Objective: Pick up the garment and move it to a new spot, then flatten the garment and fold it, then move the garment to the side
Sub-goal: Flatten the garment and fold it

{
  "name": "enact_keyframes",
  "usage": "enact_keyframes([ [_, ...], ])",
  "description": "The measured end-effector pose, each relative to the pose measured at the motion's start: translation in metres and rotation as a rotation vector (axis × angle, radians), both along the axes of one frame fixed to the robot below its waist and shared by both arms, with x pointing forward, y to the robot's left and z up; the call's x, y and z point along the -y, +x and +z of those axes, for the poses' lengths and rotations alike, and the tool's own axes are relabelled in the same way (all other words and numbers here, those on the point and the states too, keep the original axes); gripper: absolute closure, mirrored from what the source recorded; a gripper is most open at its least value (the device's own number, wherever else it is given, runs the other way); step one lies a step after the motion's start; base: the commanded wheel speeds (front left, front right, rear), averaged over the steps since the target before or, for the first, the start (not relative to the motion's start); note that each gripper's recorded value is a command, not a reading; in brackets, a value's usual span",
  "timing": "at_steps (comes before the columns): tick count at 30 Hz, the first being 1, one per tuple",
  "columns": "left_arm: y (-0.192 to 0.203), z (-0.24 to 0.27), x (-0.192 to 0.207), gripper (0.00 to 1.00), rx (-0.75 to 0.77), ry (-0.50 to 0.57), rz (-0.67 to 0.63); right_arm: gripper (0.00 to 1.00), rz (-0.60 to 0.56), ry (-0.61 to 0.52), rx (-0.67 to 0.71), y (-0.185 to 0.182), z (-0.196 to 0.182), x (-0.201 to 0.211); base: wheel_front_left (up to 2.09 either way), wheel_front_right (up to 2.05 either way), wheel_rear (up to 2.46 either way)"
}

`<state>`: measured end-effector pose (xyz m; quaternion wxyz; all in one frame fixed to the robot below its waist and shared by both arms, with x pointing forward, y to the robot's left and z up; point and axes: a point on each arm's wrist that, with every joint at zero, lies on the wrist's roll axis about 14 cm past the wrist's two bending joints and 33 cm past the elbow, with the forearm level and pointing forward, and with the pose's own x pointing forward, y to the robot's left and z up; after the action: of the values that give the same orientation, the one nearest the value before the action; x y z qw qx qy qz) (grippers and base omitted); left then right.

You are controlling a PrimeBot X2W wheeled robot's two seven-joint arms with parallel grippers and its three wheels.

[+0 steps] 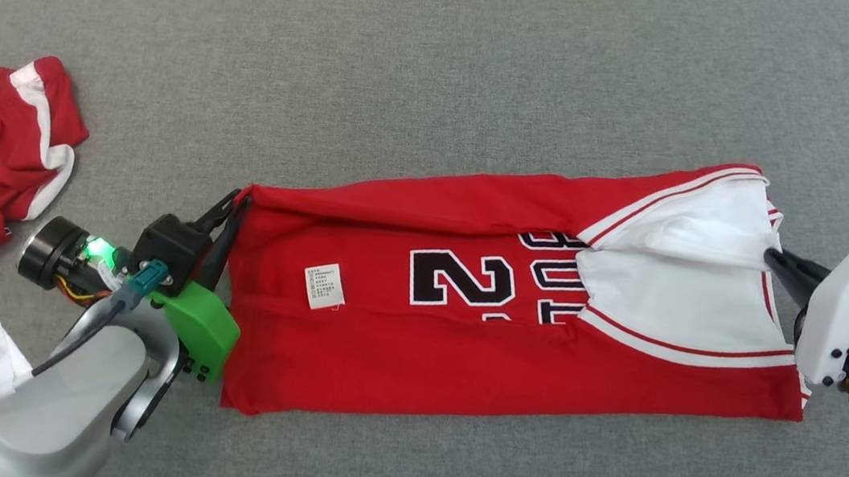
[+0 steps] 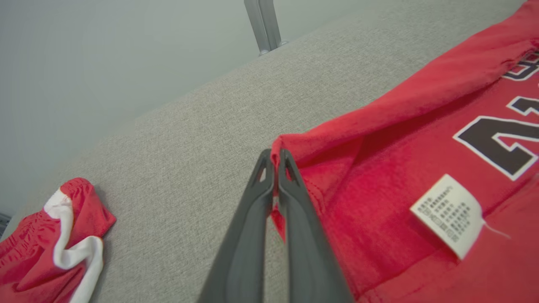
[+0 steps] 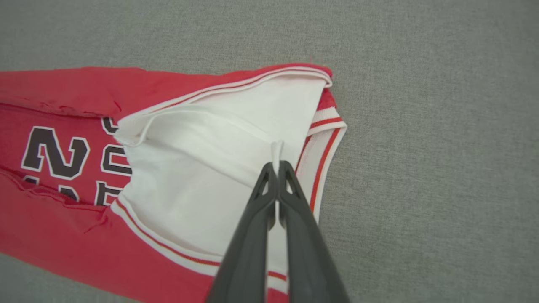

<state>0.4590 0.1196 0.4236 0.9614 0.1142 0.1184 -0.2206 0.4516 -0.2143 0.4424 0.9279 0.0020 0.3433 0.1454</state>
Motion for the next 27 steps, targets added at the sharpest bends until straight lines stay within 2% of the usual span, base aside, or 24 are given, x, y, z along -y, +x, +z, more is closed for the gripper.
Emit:
enact_keyframes([
  [10,-0.02,-0.008,-0.006,1.0,-0.02,-0.001,0.0,1.0,-0.066,0.056,-0.112,-0.046,-0.016,0.001,0.0,0.0,0.0],
  [11,-0.022,-0.01,-0.004,0.88,-0.029,-0.01,-0.004,1.0,-0.077,0.066,-0.124,-0.049,-0.018,0.001,0.0,0.0,0.0],
  [12,-0.024,-0.013,-0.003,0.59,-0.043,-0.019,-0.006,0.85,-0.089,0.079,-0.144,-0.054,-0.021,0.001,0.0,0.0,0.0],
  [13,-0.027,-0.015,-0.002,0.03,-0.057,-0.034,-0.005,0.0,-0.097,0.089,-0.16,-0.06,-0.024,0.0,0.0,0.0,0.0],
  [14,-0.027,-0.015,-0.002,0.0,-0.065,-0.05,0.005,0.0,-0.108,0.094,-0.168,-0.063,-0.025,0.0,0.0,0.0,0.0],
  [18,-0.022,-0.008,-0.004,0.0,-0.065,-0.139,0.07,0.0,-0.134,0.09,-0.152,-0.065,-0.022,0.002,0.0,0.0,0.0],
  [21,-0.017,0.009,-0.008,0.0,-0.038,-0.256,0.153,0.0,-0.147,0.101,-0.139,-0.067,-0.019,0.0,0.0,0.0,0.0],
  [23,-0.013,0.029,-0.016,0.0,0.006,-0.38,0.237,0.0,-0.156,0.098,-0.113,-0.065,-0.013,0.001,0.0,0.0,0.0],
  [27,-0.024,0.042,-0.035,0.0,0.057,-0.481,0.33,0.0,-0.188,0.092,-0.056,-0.06,-0.002,0.008,0.0,0.0,0.0],
])
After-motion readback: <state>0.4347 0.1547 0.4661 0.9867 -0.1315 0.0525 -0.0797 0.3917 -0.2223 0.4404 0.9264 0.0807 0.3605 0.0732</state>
